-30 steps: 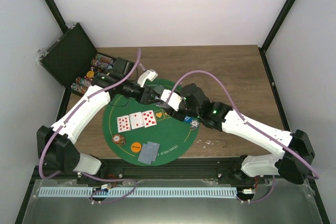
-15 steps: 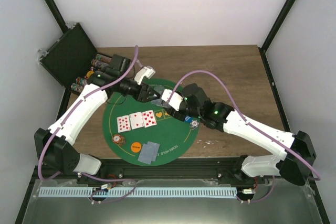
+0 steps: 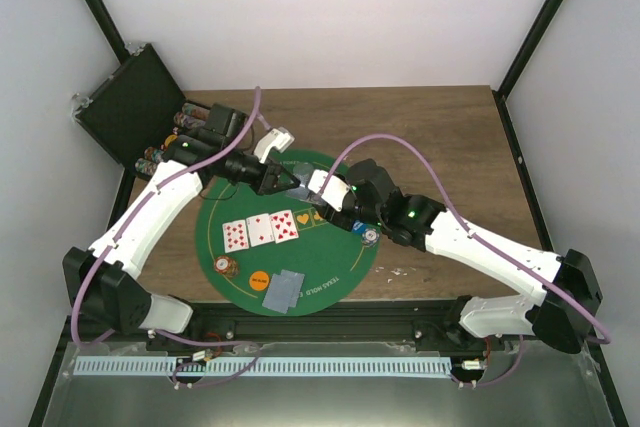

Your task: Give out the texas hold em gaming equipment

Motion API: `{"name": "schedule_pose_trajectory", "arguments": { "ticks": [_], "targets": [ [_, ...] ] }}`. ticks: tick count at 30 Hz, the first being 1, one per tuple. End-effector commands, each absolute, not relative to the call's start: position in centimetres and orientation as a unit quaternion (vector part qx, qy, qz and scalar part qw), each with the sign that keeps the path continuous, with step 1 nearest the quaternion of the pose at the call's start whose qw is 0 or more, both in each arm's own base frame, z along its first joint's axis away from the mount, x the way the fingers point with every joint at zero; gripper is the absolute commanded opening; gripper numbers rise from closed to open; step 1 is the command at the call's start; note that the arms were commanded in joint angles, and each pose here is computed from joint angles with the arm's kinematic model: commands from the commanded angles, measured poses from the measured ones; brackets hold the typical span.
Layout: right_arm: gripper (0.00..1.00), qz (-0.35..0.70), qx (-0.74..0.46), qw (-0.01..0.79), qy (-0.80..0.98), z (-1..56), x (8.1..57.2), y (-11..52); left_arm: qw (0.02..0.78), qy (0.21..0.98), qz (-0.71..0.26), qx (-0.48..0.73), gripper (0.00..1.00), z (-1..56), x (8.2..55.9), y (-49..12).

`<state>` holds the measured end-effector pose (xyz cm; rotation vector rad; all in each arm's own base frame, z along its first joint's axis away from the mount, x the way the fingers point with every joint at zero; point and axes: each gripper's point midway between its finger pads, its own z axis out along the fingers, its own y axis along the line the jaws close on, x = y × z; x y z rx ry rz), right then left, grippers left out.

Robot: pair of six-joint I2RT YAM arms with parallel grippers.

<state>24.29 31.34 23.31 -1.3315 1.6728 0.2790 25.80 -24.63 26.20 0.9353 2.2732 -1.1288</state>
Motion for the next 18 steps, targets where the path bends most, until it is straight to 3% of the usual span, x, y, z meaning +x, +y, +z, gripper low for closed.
{"name": "schedule_pose_trajectory", "arguments": {
  "ticks": [1, 12, 18],
  "targets": [
    [0.49, 0.110, -0.536, 0.501, 0.671, 25.4, 24.5, 31.5, 0.235, 0.818, -0.393, 0.349, 0.03, 27.3, 25.9, -24.0],
    [0.49, 0.078, -0.509, 0.491, 0.703, 23.8, 26.7, 28.6, 0.239, 0.799, -0.404, 0.377, 0.00, 29.4, 24.3, -23.0],
    [0.49, 0.054, -0.478, 0.492, 0.726, 23.5, 28.3, 25.7, 0.271, 0.802, -0.385, 0.367, 0.00, 30.8, 25.7, -20.4]
  ]
}}
